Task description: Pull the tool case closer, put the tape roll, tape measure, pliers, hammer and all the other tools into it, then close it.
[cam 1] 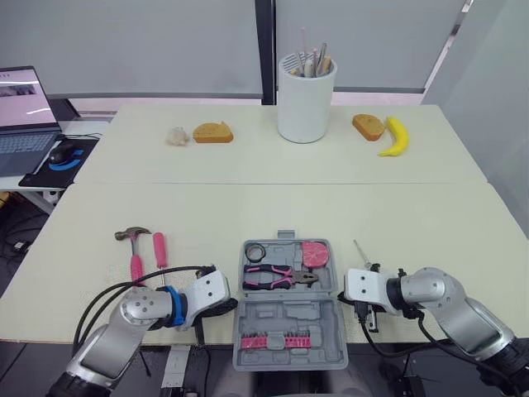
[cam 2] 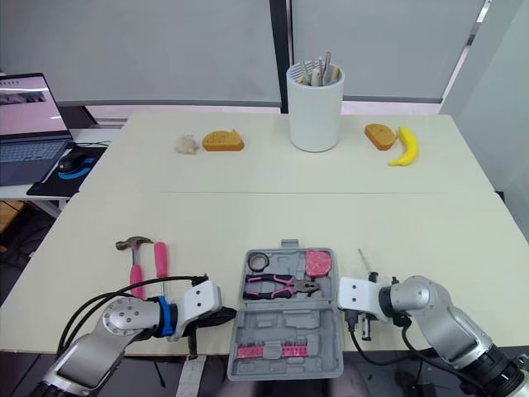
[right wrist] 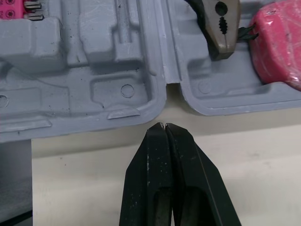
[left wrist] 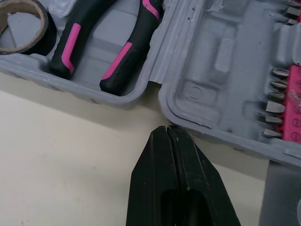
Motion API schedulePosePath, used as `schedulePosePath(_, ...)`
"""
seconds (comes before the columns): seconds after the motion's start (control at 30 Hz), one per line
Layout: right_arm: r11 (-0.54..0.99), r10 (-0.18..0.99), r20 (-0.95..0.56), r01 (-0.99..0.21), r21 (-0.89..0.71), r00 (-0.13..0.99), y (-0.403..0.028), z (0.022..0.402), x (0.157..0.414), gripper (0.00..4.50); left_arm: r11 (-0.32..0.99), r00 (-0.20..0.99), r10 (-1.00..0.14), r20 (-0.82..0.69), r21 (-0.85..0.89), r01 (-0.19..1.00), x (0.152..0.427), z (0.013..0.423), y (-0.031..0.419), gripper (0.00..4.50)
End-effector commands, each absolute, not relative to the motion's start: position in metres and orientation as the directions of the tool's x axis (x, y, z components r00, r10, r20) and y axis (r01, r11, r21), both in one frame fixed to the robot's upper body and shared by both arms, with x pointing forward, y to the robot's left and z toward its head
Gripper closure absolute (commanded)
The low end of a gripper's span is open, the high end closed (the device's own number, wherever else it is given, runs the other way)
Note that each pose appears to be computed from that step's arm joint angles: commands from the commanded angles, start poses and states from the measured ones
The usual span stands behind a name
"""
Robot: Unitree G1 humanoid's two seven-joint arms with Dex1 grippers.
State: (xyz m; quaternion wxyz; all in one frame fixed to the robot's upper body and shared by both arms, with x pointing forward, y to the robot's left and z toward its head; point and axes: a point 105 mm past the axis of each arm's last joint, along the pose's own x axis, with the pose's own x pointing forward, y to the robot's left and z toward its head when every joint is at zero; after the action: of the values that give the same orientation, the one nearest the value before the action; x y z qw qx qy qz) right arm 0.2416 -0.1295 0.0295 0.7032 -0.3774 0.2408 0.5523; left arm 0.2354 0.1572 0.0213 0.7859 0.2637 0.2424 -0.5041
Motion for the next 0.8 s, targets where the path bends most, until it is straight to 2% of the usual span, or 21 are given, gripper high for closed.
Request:
schedulePosePath(0.03, 0.078, 0.617, -0.739, -0.955, -0.284, 0.271, -0.119, 0.030, 0.240, 4.47, 0.327, 0.377, -0.681, -0.628, 0.200, 0.924, 0.239, 0.019, 0.141, 4.50)
schedulePosePath(0.3, 0.055, 0.621, -0.734, -0.949, -0.311, 0.277, -0.112, 0.027, 0.244, 4.47, 0.303, 0.339, -0.711, -0.616, 0.166, 0.938, 0.242, 0.013, 0.122, 4.50)
schedulePosePath(0.47, 0.061, 0.630, -0.720, -0.943, -0.327, 0.291, -0.109, 0.031, 0.249, 4.47, 0.321, 0.368, -0.717, -0.593, 0.188, 0.928, 0.254, 0.016, 0.118, 4.50)
schedulePosePath(0.6, 0.093, 0.622, -0.693, -0.913, -0.397, 0.365, -0.109, 0.037, 0.271, 4.47, 0.338, 0.411, -0.701, -0.583, 0.236, 0.911, 0.271, 0.022, 0.122, 4.50)
schedulePosePath(0.8, 0.142, 0.634, -0.660, -0.900, -0.411, 0.402, -0.110, 0.046, 0.292, 4.47, 0.356, 0.451, -0.689, -0.568, 0.276, 0.893, 0.290, 0.027, 0.127, 4.50)
